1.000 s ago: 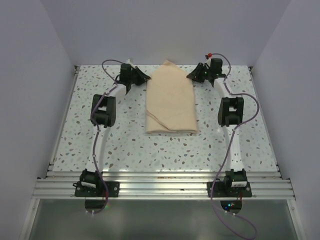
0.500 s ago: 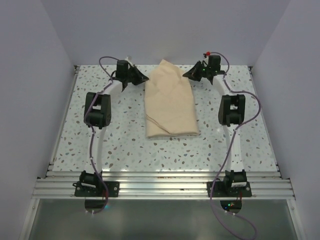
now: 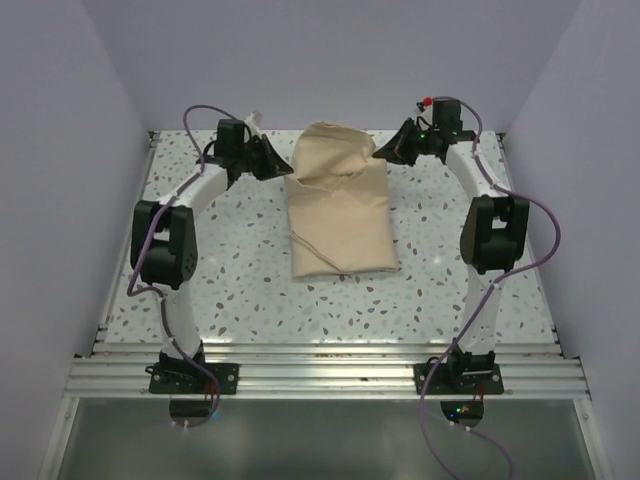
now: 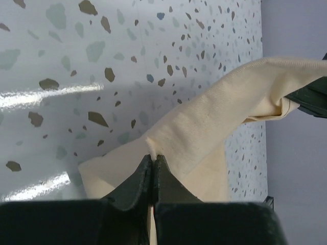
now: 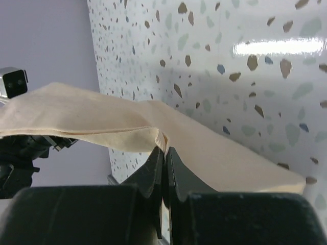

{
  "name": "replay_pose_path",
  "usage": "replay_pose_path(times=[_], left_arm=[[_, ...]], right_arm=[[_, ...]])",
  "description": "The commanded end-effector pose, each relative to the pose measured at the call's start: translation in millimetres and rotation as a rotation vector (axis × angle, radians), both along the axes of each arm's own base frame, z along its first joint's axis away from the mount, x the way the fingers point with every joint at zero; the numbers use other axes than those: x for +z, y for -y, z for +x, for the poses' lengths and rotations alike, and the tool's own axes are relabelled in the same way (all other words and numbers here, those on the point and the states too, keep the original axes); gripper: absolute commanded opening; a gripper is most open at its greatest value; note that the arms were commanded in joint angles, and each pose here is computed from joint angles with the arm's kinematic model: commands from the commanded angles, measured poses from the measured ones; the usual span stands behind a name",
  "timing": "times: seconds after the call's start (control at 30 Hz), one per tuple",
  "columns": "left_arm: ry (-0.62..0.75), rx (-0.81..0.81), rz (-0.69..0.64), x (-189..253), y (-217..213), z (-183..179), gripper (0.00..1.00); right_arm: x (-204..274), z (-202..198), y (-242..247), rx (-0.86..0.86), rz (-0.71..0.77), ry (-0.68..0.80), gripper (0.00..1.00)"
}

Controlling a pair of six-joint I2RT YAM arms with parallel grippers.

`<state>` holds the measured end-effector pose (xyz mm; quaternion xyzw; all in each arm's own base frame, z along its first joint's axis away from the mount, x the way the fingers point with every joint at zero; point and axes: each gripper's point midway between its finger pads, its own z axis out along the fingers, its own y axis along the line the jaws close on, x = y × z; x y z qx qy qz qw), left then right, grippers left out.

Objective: Prepare the surgical pack

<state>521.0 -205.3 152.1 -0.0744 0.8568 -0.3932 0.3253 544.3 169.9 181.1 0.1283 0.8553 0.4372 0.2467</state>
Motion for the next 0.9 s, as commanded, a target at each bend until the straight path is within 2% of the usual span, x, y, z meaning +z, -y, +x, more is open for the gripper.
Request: replay_pose_path(times=[0.0,0.17,0.47,0.87], left_arm=[[0.018,-0.080,0.054,16.5,2.9,-41.7,0.00],[-0.051,-0.124,0.093,-0.9,6.1,-77.2,0.00],[-0.020,-0.185,0.077,34.7,28.0,-136.0,0.00],[-0.129,-0.208,0.110,-3.4,18.8,-201.5,0.00]], right_arm=[[14.1,-39.0,8.1,0.016,-0.036,-0.028,0.00],[-3.4,-68.8,21.6,0.021,-0.128,-0.100,0.00],[3.4,-116.1,34.1,-0.001,-0.151,-0.152,0.00],[-24.4,-178.3,45.6,0.011,-0.223,-0.265,0.00]])
